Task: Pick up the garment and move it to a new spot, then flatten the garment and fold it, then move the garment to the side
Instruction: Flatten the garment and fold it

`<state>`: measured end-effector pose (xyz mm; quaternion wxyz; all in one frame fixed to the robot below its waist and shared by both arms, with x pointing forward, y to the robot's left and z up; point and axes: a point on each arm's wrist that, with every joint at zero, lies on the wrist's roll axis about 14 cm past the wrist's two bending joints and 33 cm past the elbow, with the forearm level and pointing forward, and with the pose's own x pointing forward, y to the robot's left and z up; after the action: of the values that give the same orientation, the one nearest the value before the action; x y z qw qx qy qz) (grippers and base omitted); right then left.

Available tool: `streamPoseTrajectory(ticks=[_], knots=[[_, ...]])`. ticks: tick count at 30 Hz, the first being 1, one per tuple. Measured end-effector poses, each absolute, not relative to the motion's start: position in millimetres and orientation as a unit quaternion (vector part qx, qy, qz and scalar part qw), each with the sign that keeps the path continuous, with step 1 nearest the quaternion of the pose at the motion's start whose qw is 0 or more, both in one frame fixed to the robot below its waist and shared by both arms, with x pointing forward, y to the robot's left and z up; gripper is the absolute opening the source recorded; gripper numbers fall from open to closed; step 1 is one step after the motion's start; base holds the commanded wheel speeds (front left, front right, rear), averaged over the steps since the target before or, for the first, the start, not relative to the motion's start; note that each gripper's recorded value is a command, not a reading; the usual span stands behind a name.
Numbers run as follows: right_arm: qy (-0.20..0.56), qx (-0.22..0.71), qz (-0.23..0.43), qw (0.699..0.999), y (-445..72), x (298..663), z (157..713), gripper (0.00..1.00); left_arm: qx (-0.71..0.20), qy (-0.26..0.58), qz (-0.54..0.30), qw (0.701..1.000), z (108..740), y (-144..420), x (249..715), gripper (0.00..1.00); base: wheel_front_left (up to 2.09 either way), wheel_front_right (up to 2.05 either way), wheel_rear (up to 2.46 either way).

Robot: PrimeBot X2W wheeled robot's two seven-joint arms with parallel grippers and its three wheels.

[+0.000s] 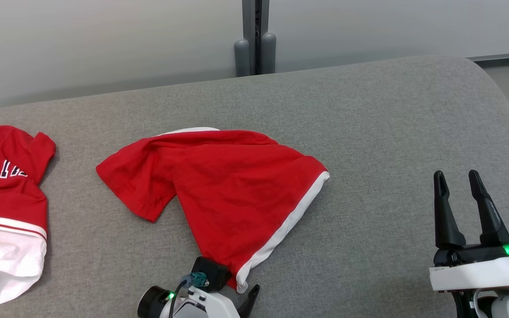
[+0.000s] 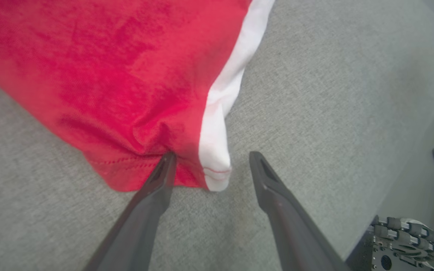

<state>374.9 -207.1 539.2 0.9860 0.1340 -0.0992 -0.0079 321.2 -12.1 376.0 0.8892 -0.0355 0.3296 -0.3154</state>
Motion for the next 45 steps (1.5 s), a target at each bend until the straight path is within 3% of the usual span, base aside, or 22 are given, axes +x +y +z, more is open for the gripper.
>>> streamPoseTrajectory(ticks=[1,2,3,4,5,16,26,33,39,40,41,42,43,45], knots=[[-0.099,0.134,-0.009,0.986,-207.7,375.0,538.7,1.0,-0.035,0.331,-0.316,0.888,375.0,-12.6,320.9,0.95,0.0,0.0,0.0],[-0.098,0.134,-0.01,0.986,-208.0,375.1,538.2,1.0,-0.034,0.332,-0.317,0.888,374.5,-12.9,321.3,0.75,0.0,0.0,0.0],[-0.098,0.135,-0.01,0.986,-208.0,375.3,537.9,1.0,-0.034,0.331,-0.317,0.888,374.7,-13.0,322.5,0.45,0.0,0.0,0.0],[-0.098,0.135,-0.01,0.986,-207.9,375.7,537.9,1.0,-0.033,0.33,-0.315,0.889,375.1,-12.6,324.3,0.28,0.0,0.0,0.0],[-0.098,0.135,-0.01,0.986,-207.9,376.3,538.4,1.0,-0.034,0.327,-0.314,0.891,375.8,-12.3,325.6,0.0,0.0,0.0,0.0],[-0.1,0.142,0.013,0.985,-191.8,385.1,540.6,1.0,-0.011,0.292,-0.296,0.91,390.2,11.1,334.9,0.0,0.0,0.0,0.0],[-0.088,0.144,0.044,0.985,-171.5,394.7,534.8,1.0,0.108,0.263,-0.184,0.941,406.4,121.6,363.6,0.0,0.0,0.0,0.0],[-0.077,0.141,0.055,0.986,-166.2,397.0,528.6,1.0,0.133,0.279,-0.11,0.945,396.0,175.2,361.5,0.0,0.0,0.0,0.0],[-0.066,0.136,0.061,0.987,-164.2,395.2,522.2,1.0,0.117,0.295,-0.082,0.945,384.4,183.9,350.7,0.0,0.0,0.0,0.0],[-0.062,0.135,0.063,0.987,-162.9,394.9,520.4,1.0,0.113,0.299,-0.081,0.944,382.0,182.9,348.3,0.16,0.0,0.0,0.0],[-0.06,0.135,0.064,0.987,-162.6,394.6,519.1,1.0,0.108,0.303,-0.081,0.944,379.4,182.0,345.2,0.4,0.0,0.0,0.0],[-0.06,0.135,0.064,0.987,-162.6,394.6,519.1,1.0,0.108,0.303,-0.081,0.944,379.4,182.0,345.2,0.82,0.0,0.0,0.0],[-0.059,0.136,0.065,0.987,-162.4,394.3,518.6,1.0,0.106,0.304,-0.08,0.943,377.6,182.0,343.0,1.0,0.0,0.0,0.0],[-0.059,0.136,0.065,0.987,-162.2,393.7,518.6,1.0,0.096,0.298,-0.075,0.947,380.1,182.1,344.1,1.0,0.0,0.0,0.0]])
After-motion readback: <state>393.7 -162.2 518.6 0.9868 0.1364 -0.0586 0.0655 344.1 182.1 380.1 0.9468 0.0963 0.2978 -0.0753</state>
